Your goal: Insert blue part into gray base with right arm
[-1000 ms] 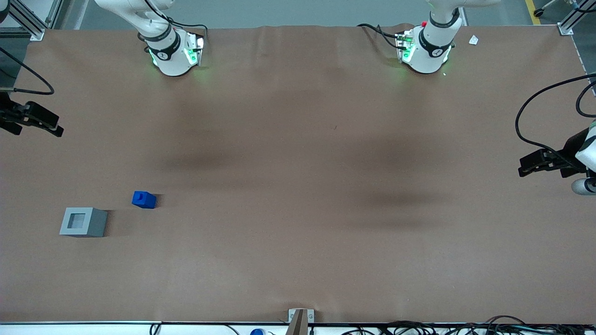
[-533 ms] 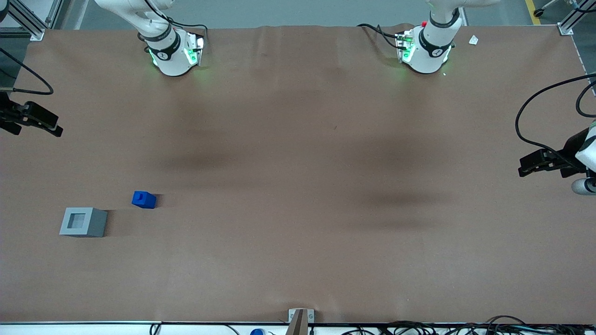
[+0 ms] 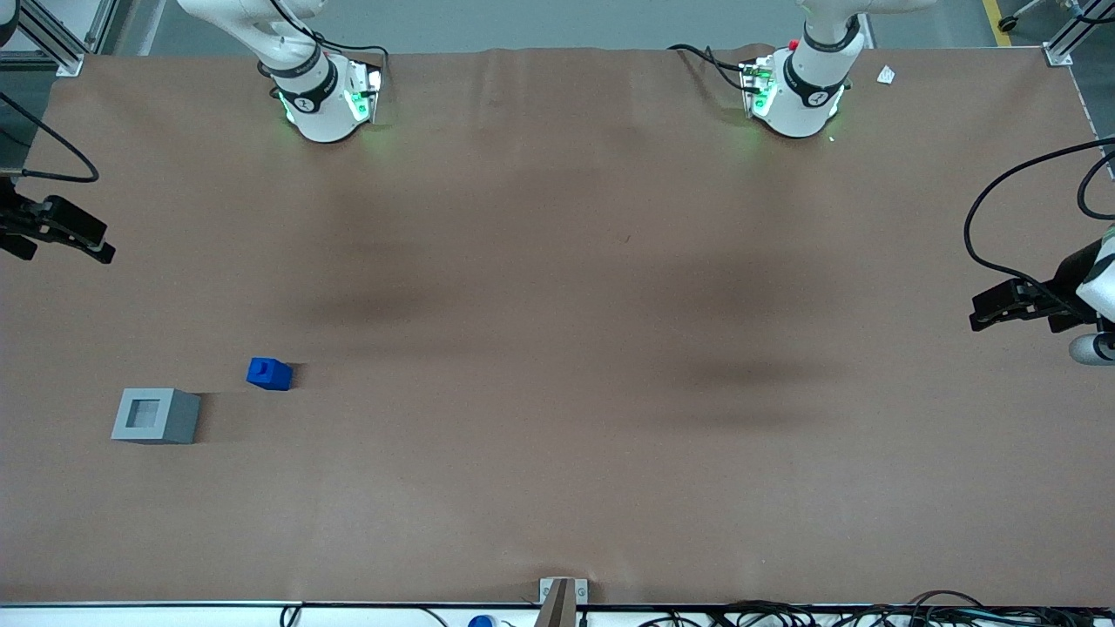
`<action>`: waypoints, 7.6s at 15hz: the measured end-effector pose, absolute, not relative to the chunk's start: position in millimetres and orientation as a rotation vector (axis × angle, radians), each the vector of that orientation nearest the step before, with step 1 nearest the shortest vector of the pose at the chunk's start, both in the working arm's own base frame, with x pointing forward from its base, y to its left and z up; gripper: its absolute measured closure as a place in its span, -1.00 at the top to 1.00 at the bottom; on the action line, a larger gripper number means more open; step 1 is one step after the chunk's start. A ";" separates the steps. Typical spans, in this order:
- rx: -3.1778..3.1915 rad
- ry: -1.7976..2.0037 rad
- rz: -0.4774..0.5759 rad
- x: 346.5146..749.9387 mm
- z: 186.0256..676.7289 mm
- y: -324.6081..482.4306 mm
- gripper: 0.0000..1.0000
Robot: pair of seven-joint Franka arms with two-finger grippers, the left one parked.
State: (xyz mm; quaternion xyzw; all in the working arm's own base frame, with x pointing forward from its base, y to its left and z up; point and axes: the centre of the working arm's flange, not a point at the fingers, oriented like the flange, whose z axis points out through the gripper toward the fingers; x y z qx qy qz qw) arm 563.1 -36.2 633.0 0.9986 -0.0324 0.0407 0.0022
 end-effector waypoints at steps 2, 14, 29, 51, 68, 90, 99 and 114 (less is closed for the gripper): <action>3.130 -0.101 0.175 566.5 635.4 -36.2 1.00; 3.128 -0.059 0.081 617.2 518.8 -20.9 1.00; 3.113 -0.053 -0.039 662.2 326.2 -21.8 0.96; 3.111 -0.050 -0.095 618.0 231.2 -21.6 0.07; 3.104 -0.171 -0.142 658.0 379.0 -69.9 0.01; 3.110 -0.050 -0.051 659.5 391.4 -217.7 0.01; 3.107 -0.010 -0.058 692.1 360.6 -202.8 0.01; 3.114 -0.010 -0.117 695.5 330.4 -203.4 0.01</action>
